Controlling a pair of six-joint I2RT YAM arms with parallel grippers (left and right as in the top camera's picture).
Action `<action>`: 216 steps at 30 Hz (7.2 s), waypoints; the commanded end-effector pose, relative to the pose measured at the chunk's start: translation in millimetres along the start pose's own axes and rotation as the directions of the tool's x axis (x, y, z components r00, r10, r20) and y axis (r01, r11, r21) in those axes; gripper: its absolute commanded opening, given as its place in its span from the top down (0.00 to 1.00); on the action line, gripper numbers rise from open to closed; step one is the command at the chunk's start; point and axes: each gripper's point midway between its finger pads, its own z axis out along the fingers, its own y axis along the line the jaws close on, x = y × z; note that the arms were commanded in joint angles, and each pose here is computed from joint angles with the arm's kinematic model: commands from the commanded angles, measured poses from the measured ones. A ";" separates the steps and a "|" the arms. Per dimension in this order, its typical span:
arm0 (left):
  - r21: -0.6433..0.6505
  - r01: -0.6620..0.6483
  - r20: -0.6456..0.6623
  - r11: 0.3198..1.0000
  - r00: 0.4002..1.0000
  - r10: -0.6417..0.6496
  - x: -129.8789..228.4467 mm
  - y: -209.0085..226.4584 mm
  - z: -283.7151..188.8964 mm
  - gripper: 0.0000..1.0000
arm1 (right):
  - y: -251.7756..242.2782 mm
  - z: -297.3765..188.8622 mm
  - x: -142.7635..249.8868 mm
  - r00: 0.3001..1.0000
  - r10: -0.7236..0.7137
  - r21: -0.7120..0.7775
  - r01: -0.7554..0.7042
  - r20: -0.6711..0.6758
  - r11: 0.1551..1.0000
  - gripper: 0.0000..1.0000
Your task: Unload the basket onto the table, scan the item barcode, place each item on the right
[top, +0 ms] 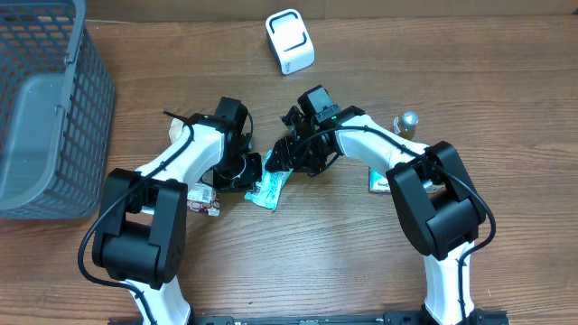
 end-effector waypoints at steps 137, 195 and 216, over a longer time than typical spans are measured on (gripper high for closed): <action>-0.171 0.445 0.270 0.879 0.879 -0.393 -79.3 171.5 -147.1 0.00 | 142.4 -340.1 -167.0 0.331 -0.900 0.899 0.237 0.283 0.369 0.96; -0.171 0.446 0.270 0.879 0.879 -0.393 -79.3 171.6 -147.1 0.01 | 84.2 -250.1 -263.9 0.320 -0.910 0.963 -0.044 0.265 0.265 0.96; -0.171 0.446 0.270 0.879 0.879 -0.393 -79.3 171.6 -147.1 0.00 | 35.7 -138.4 -0.4 0.974 -0.193 0.411 0.226 -0.119 0.883 0.96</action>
